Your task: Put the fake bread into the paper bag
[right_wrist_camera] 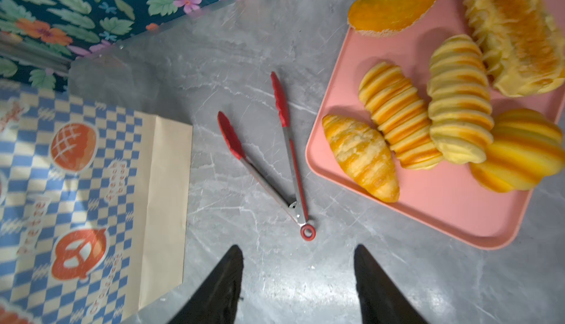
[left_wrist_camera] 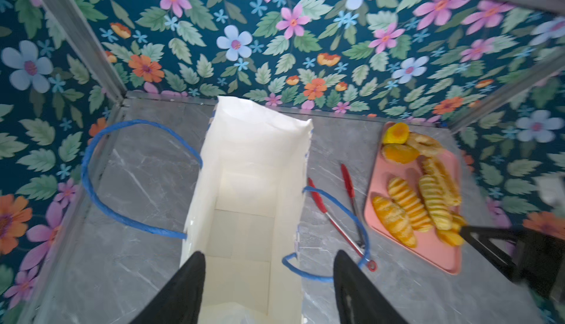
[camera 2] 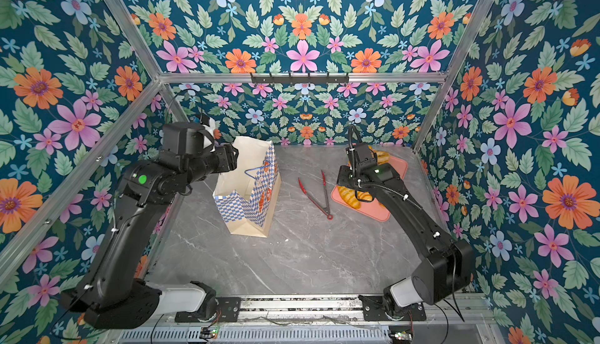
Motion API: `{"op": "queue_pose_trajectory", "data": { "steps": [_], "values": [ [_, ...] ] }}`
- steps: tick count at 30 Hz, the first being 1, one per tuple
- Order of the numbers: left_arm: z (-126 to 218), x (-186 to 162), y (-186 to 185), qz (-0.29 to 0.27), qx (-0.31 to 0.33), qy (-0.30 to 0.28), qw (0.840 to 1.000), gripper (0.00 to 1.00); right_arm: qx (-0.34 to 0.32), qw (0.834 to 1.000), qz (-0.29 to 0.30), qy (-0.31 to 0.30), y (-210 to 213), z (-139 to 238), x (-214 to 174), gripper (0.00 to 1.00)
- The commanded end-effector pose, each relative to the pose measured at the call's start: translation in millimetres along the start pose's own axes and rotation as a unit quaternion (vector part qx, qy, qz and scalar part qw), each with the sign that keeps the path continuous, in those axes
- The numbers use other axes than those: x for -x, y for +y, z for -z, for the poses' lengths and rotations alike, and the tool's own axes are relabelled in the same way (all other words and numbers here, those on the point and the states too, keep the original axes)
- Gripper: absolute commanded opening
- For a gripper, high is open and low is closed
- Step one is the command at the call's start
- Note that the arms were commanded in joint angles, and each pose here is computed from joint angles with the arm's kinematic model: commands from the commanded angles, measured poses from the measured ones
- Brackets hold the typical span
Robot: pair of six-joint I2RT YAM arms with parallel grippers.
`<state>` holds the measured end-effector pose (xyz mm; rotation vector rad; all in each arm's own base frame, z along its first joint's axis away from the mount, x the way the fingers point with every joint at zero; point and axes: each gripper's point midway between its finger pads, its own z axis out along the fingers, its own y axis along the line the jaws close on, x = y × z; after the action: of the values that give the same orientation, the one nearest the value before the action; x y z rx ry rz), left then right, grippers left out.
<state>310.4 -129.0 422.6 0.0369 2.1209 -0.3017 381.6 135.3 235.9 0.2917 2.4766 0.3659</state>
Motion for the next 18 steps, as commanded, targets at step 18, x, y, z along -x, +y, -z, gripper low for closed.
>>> {"op": "queue_pose_trajectory", "data": {
  "steps": [18],
  "values": [
    [-69.2,-115.1,-183.8,-0.012,-0.199,0.042,0.979,0.62,-0.126,0.985,-0.038,0.111,-28.3,-150.2,35.7,0.38]
  ]
}}
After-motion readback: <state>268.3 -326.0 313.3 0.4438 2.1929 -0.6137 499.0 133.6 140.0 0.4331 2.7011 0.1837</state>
